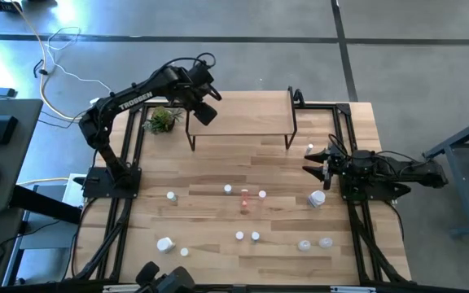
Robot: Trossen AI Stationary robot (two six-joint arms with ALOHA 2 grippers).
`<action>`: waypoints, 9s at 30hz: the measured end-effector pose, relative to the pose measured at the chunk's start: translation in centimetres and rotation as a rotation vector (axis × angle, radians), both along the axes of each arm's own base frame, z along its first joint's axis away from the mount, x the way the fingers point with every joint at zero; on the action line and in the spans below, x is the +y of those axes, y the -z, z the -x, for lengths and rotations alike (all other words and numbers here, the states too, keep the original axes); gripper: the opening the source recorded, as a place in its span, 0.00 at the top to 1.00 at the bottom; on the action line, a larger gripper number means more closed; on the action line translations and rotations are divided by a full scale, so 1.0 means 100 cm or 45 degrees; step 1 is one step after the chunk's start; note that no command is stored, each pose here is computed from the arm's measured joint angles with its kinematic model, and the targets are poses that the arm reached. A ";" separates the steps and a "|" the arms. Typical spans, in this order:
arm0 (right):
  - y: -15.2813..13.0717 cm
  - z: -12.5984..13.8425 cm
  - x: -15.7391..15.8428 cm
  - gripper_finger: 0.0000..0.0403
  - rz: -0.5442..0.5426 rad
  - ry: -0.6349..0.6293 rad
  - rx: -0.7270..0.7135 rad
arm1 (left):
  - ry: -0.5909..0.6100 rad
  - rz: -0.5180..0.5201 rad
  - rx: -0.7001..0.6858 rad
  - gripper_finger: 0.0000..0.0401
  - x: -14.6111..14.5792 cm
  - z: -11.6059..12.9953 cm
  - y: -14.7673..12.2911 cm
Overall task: Pick and place medicine bottles onto shelf by color
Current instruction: Put the transparent pill bottle on the shelf, then put the right pink pill bottle on the shelf
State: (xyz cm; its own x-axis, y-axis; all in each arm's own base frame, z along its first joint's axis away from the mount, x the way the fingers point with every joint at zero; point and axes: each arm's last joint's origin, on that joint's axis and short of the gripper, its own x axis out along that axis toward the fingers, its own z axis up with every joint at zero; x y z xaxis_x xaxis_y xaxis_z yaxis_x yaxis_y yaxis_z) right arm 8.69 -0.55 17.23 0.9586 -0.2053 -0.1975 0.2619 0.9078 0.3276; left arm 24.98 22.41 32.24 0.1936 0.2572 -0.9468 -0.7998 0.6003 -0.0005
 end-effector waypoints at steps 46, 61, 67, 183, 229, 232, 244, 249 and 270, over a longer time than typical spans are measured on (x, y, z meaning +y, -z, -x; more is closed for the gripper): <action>-0.044 0.003 -0.002 0.42 -0.206 0.108 -0.520 | 0.266 -0.208 -0.259 0.37 -0.029 -0.002 -0.082; -0.103 0.014 -0.003 0.42 -0.108 0.155 -0.012 | 0.337 -0.227 -0.519 0.37 -0.091 0.003 -0.083; -0.107 -0.003 0.000 0.42 -0.130 0.011 0.158 | 0.346 -0.192 -0.617 0.37 -0.111 -0.010 -0.050; -0.101 -0.256 0.007 0.79 0.183 -0.120 0.604 | 0.418 -0.386 -0.677 0.37 -0.144 0.000 -0.023; -0.121 -0.211 -0.226 0.78 0.212 0.237 0.680 | 0.325 -0.427 -0.661 0.37 -0.125 0.007 -0.023; -0.120 -0.213 -0.226 0.78 0.242 0.174 0.678 | 0.325 -0.427 -0.661 0.37 -0.125 0.007 -0.023; -0.116 -0.213 -0.224 0.78 0.335 0.008 0.714 | 0.324 -0.429 -0.660 0.37 -0.125 0.007 -0.023; -0.114 -0.213 -0.224 0.78 0.316 0.007 0.727 | 0.324 -0.429 -0.660 0.37 -0.125 0.007 -0.023; -0.112 -0.211 -0.223 0.72 0.301 0.019 0.764 | 0.333 -0.416 -0.657 0.37 -0.125 0.007 -0.023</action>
State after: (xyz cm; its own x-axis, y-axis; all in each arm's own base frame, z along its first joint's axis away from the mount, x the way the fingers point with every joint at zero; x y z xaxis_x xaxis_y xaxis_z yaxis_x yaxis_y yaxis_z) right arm 29.81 -22.84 28.46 0.6921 -0.3214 -0.6463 0.3508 0.9323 -0.0879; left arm 24.26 9.87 34.51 0.6964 0.3983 -0.5970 -0.5736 0.8088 -0.1296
